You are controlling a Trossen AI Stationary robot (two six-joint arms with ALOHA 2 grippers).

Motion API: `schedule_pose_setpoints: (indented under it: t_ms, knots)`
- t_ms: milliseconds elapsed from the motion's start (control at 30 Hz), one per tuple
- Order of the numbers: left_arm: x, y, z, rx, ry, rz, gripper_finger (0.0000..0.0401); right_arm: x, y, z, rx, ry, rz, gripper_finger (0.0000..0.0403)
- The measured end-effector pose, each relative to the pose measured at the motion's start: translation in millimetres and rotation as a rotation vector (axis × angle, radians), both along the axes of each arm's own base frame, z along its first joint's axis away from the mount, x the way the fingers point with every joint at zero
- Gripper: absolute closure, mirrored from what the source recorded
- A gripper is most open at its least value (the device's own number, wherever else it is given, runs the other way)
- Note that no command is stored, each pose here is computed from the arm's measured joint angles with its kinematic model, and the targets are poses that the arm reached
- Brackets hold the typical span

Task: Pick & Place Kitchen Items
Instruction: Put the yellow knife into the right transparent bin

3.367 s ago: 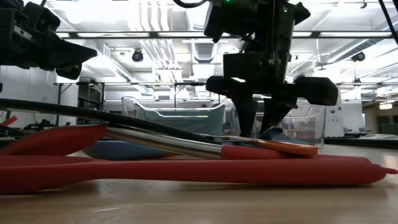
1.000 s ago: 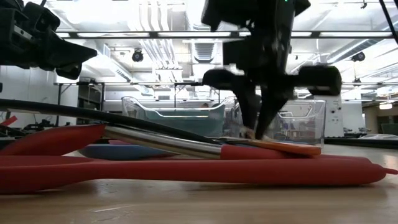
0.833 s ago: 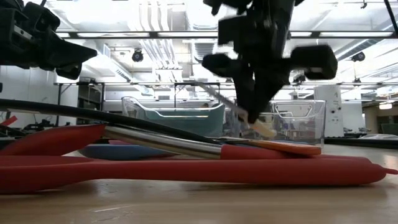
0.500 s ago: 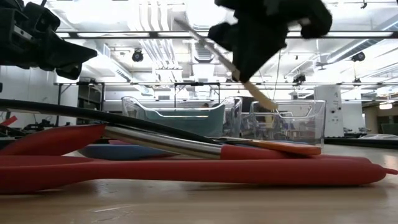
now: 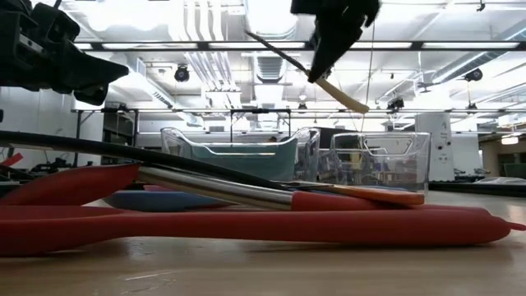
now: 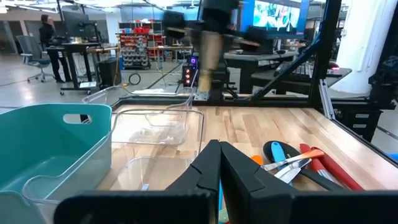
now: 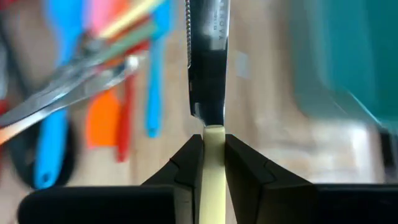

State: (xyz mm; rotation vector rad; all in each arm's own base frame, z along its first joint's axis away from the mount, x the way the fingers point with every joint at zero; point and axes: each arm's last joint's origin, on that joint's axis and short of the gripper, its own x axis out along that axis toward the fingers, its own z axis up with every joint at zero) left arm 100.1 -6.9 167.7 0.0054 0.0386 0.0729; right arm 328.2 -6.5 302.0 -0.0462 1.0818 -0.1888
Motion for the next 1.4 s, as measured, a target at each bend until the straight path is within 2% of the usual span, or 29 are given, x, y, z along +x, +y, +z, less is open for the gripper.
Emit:
schedule_pose_setpoints:
  t_ms: [133, 267, 467, 667, 867, 967, 1167, 1400]
  knots:
    - [0, 0, 0, 0.0, 0.0, 0.0, 0.0391, -17, -35, 6, -0.019, 0.027, -0.269, 0.0354]
    - [0, 0, 0, 0.0, 0.0, 0.0, 0.0391, -33, -70, 4, -0.016, 0.087, -0.452, 0.0344]
    - [0, 0, 0, 0.0, 0.0, 0.0, 0.0391, -49, -111, -14, 0.001, 0.14, -0.616, 0.0356]
    - [0, 0, 0, 0.0, 0.0, 0.0, 0.0391, -65, -136, -45, 0.027, 0.185, -0.752, 0.0358]
    - [0, 0, 0, 0.0, 0.0, 0.0, 0.0391, -69, -146, -70, 0.045, 0.129, -0.809, 0.0344]
    - [0, 0, 0, 0.0, 0.0, 0.0, 0.0391, -67, -146, -77, 0.062, 0.088, -0.804, 0.0348]
    - [0, 0, 0, 0.0, 0.0, 0.0, 0.0391, -71, -144, -88, 0.082, 0.101, -0.837, 0.0356]
    - [0, 0, 0, 0.0, 0.0, 0.0, 0.0391, -74, -142, -102, 0.088, 0.083, -0.855, 0.033]
